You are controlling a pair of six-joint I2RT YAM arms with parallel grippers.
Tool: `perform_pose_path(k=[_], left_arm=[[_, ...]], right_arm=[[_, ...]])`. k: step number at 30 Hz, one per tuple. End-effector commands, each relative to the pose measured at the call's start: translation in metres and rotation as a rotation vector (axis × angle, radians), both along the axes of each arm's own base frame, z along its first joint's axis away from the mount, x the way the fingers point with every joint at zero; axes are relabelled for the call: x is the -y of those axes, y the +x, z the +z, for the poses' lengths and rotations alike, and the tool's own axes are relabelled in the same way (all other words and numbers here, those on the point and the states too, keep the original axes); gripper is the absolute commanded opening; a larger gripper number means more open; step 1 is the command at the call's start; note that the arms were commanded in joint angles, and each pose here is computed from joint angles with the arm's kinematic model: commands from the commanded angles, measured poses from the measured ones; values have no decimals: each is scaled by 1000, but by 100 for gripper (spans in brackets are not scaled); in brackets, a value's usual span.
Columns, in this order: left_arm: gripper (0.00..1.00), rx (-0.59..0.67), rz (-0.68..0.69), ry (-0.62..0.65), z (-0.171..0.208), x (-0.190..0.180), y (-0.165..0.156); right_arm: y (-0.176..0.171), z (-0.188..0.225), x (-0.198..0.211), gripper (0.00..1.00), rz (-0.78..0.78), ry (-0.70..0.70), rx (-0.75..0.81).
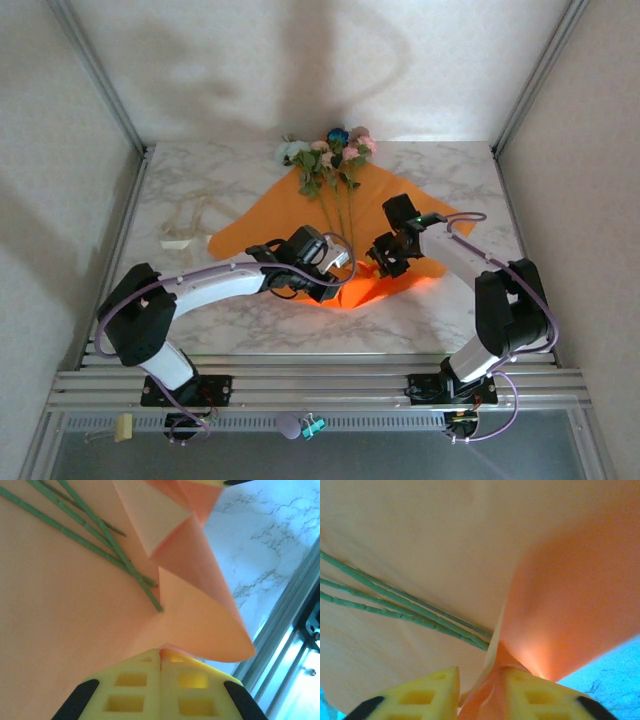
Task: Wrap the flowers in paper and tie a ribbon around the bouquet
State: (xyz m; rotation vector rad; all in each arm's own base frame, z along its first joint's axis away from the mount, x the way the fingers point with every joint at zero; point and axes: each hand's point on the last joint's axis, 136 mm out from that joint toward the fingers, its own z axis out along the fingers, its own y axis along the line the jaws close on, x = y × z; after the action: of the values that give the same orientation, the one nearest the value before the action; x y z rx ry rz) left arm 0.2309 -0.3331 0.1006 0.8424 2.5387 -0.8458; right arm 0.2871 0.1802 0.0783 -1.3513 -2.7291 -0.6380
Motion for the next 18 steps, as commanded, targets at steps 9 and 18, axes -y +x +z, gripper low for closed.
perform_pose_path(k=[9,18], left_arm=[[0,-172,137,-30,-21,-21,11],[0,-245,241,11,-43,-36,22]], right_arm=[[-7,40,48,59,97,-139,187],[-44,19,55,45,134,-93,210]])
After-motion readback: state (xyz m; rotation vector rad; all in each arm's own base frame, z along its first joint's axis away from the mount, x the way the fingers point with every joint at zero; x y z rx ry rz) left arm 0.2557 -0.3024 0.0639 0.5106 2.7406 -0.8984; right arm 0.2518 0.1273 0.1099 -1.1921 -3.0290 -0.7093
